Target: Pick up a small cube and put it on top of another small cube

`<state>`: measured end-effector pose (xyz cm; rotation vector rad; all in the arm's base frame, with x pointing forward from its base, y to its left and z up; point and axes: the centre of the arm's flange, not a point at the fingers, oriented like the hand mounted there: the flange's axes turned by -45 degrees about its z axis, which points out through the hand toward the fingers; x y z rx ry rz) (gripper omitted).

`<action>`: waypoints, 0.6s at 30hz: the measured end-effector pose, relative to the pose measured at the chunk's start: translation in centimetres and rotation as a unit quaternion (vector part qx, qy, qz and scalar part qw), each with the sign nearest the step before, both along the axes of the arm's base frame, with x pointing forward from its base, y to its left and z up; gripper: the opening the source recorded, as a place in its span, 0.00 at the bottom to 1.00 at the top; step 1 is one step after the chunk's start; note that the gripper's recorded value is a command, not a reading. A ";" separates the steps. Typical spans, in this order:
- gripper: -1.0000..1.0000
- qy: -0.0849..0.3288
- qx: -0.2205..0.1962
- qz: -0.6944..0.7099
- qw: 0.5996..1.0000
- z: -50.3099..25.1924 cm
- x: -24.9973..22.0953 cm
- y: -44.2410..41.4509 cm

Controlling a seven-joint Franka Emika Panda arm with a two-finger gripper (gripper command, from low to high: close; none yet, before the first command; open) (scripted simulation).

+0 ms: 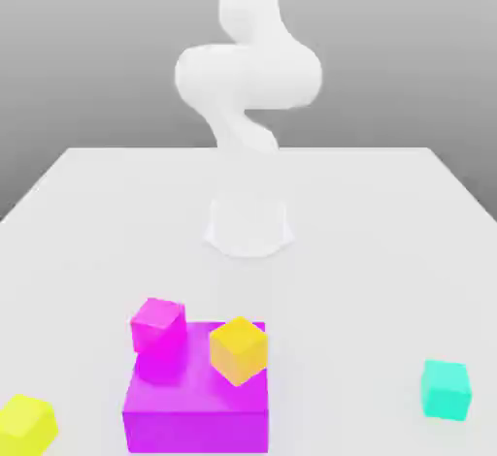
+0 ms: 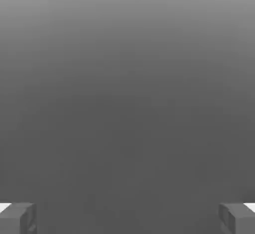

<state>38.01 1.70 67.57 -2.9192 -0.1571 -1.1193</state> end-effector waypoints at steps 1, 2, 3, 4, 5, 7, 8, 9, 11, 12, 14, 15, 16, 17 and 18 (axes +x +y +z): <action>0.50 0.014 -0.009 0.023 1.000 -1.6 1.3 0.8; 0.50 0.027 -0.017 0.046 0.998 -3.2 2.5 1.7; 0.50 0.040 -0.025 0.068 0.997 -4.8 3.6 2.6; 0.50 0.053 -0.033 0.090 0.994 -6.4 4.6 3.6; 0.50 0.065 -0.042 0.112 0.991 -8.0 5.5 4.5; 0.50 0.088 -0.058 0.156 0.982 -11.4 7.0 6.5; 0.50 0.100 -0.067 0.177 0.977 -13.2 7.7 7.6; 0.50 0.111 -0.075 0.199 0.971 -15.0 8.2 8.7; 0.50 0.132 -0.093 0.242 0.957 -18.6 9.0 10.8; 0.50 0.143 -0.101 0.263 0.949 -20.4 9.3 11.9; 0.50 0.163 -0.119 0.305 0.931 -24.1 9.5 14.0; 0.50 0.173 -0.128 0.326 0.921 -26.0 9.5 15.0; 0.50 0.183 -0.136 0.347 0.910 -27.9 9.4 16.0; 0.50 0.192 -0.146 0.370 0.897 -29.8 9.1 17.3; 0.50 0.200 -0.155 0.392 0.884 -31.7 8.7 18.4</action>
